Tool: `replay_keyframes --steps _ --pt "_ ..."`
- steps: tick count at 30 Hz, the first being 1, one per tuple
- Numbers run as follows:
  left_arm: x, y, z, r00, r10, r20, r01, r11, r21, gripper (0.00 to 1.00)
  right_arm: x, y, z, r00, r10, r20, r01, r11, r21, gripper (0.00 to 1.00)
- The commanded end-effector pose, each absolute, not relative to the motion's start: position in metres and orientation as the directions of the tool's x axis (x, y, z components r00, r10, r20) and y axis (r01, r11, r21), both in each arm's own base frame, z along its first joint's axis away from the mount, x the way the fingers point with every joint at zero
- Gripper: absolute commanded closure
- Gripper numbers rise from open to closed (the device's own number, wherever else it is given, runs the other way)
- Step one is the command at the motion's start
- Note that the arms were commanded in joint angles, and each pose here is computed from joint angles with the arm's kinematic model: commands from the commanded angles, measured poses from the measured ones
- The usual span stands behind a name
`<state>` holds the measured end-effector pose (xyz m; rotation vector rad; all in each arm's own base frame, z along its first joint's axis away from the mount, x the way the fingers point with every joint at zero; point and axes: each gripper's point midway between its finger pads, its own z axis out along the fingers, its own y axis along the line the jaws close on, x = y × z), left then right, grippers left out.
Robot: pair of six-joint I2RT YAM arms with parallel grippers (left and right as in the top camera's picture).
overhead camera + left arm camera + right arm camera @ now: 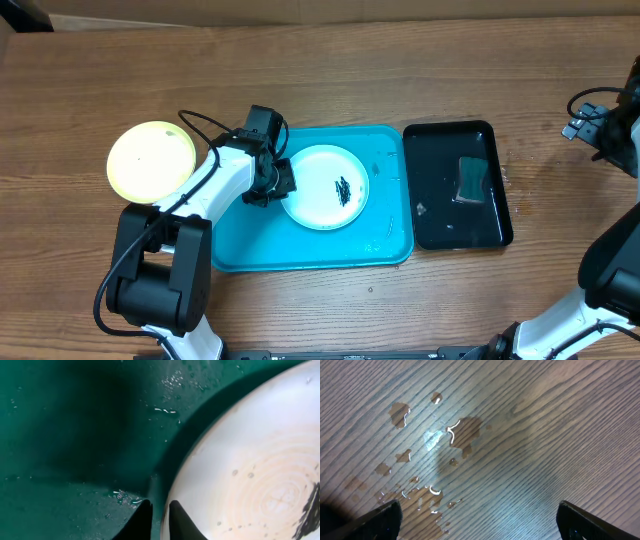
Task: Clean dirty plates on tray and stack at the side
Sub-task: 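Hold the white plate rim steady with the left gripper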
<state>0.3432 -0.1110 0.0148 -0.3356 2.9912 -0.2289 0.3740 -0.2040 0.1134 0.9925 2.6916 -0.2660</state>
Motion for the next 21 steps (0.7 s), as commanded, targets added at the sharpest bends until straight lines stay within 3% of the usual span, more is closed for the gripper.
replay_keyframes --steps 1,3,11,15,21 --pt "0.345 -0.106 0.015 -0.965 -0.235 -0.119 -0.217 0.965 -0.149 0.86 0.377 -0.205 0.115 -0.728 0.610 -0.313 0.660 0.748 -0.076 0.00" --pt "0.345 -0.106 0.015 -0.969 -0.215 -0.122 -0.196 0.969 -0.149 0.90 0.377 -0.205 0.115 -0.728 0.610 -0.313 0.660 0.748 -0.076 0.00" --pt "0.354 -0.109 0.017 -0.981 -0.080 -0.178 -0.054 0.988 -0.143 0.88 0.377 -0.205 0.115 -0.728 0.610 -0.313 0.660 0.748 -0.076 0.00" --pt "0.356 -0.109 0.018 -0.980 -0.067 -0.185 -0.040 0.989 -0.142 0.96 0.377 -0.205 0.115 -0.728 0.610 -0.313 0.660 0.748 -0.076 0.00" --pt "0.355 -0.109 0.017 -0.981 -0.051 -0.186 -0.025 0.990 -0.138 0.96 0.377 -0.205 0.115 -0.728 0.610 -0.313 0.660 0.748 -0.076 0.00"
